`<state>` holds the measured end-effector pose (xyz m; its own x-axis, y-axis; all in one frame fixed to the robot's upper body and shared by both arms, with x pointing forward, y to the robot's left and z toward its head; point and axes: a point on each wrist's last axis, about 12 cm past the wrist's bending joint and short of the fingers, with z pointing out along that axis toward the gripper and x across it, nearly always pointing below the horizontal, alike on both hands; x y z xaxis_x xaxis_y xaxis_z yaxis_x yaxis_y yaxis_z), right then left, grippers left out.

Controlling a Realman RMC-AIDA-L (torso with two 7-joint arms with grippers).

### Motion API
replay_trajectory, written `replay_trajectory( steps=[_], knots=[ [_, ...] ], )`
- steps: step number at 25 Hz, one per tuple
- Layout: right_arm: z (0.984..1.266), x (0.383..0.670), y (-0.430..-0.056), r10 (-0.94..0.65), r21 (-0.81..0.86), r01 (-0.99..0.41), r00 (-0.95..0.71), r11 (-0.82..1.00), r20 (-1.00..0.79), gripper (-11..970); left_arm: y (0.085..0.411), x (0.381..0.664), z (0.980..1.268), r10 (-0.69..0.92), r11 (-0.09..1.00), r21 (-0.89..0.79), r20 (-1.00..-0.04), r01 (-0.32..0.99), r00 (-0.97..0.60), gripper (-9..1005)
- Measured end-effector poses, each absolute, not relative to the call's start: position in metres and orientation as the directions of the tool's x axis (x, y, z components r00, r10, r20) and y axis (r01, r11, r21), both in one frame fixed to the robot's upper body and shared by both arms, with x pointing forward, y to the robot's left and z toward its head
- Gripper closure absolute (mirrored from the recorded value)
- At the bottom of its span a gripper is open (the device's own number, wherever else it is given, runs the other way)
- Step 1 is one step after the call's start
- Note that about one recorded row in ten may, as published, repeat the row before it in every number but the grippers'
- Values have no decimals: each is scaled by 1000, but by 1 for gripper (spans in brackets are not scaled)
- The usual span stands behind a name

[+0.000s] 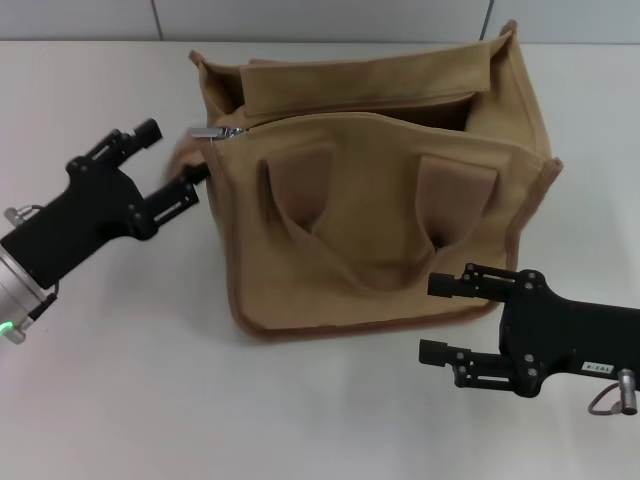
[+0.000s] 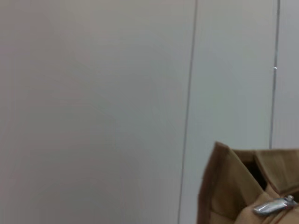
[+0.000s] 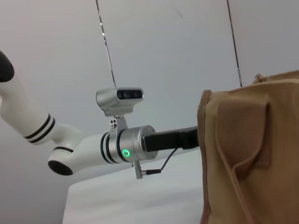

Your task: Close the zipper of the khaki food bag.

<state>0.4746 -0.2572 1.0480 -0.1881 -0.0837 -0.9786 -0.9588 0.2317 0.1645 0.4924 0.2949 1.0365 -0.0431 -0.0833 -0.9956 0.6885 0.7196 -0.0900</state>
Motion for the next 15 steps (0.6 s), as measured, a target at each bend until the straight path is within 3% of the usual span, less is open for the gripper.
replay_trajectory(
  steps=[15],
  knots=[
    [1048, 475, -257, -83, 160, -959, -184, 234, -979, 202, 289, 492, 1037, -135, 740, -105, -991, 664, -6, 211]
  ],
)
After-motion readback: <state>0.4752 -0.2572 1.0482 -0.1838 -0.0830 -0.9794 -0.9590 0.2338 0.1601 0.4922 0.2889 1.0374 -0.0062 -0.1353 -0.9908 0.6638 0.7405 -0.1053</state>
